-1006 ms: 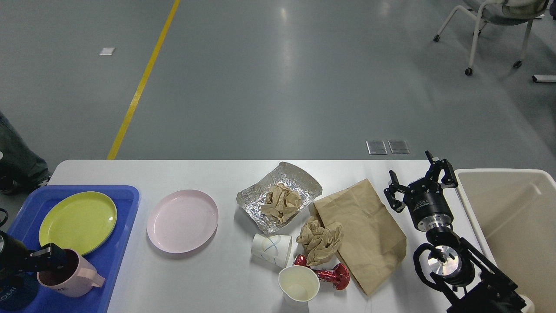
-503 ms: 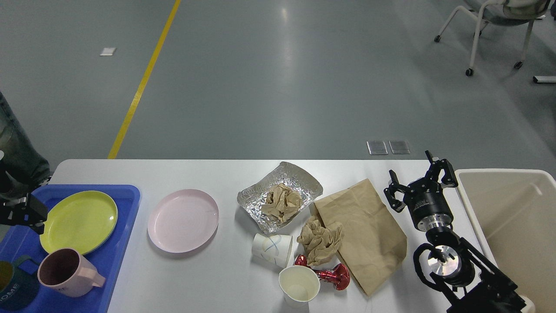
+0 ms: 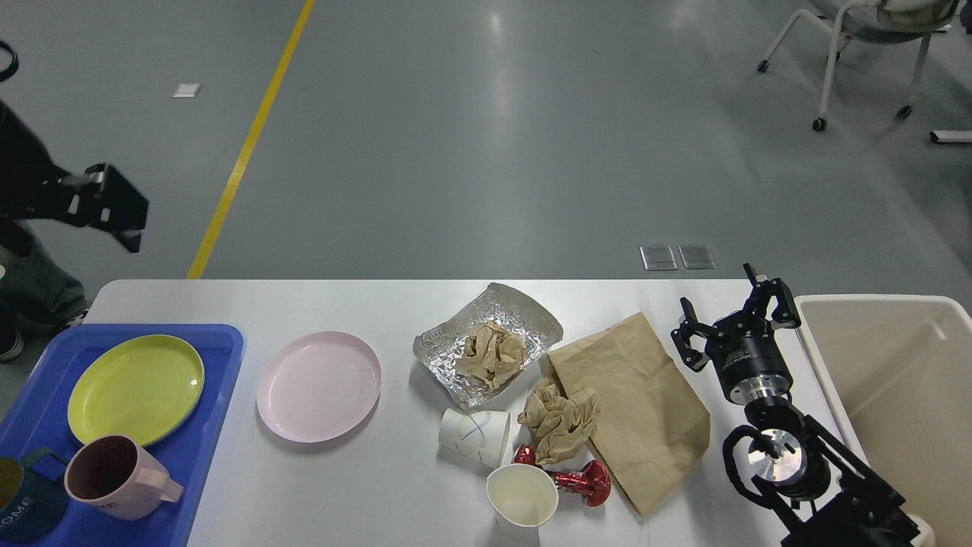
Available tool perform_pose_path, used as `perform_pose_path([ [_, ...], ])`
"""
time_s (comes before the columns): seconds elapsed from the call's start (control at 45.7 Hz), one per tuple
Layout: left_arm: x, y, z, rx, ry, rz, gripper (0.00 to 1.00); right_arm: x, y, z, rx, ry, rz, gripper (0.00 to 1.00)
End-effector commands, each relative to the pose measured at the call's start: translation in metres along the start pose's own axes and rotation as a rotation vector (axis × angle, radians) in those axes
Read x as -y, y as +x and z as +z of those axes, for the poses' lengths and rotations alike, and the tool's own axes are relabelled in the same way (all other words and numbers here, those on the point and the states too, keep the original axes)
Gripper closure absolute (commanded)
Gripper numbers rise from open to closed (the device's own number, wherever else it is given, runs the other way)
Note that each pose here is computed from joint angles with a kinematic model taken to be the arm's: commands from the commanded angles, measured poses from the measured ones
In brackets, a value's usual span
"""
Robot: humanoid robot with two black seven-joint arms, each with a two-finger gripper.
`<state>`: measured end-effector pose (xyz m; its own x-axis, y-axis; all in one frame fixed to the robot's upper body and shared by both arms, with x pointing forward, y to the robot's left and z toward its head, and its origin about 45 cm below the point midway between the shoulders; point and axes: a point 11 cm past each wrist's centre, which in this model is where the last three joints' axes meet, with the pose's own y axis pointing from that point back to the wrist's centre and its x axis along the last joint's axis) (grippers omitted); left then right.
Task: Tidy desktop
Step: 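Raise the left gripper and move it over the pink plate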
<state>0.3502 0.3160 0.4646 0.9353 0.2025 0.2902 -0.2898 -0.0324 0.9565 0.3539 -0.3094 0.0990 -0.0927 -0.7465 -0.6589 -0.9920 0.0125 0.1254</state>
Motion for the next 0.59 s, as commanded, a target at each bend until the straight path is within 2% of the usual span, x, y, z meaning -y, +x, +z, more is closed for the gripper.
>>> perform_pose_path([
  [0.0,-0.017,-0.010,0.045,0.028,-0.058,0.003,0.04,0.000,0.000,0.000,0.000,0.000,0.000,0.00],
  [0.109,-0.032,-0.026,0.071,0.051,-0.106,0.009,0.04,0.000,0.000,0.000,0.000,0.000,0.000,0.00],
  [0.219,-0.038,-0.028,0.078,0.045,-0.132,0.020,0.04,0.000,0.000,0.000,0.000,0.000,0.000,0.00],
  [0.394,-0.034,-0.028,0.079,0.038,-0.141,0.015,0.04,0.000,0.000,0.000,0.000,0.000,0.000,0.00],
  [0.569,-0.007,-0.030,0.072,0.034,-0.112,-0.035,0.04,0.000,0.000,0.000,-0.001,0.000,-0.001,0.00],
])
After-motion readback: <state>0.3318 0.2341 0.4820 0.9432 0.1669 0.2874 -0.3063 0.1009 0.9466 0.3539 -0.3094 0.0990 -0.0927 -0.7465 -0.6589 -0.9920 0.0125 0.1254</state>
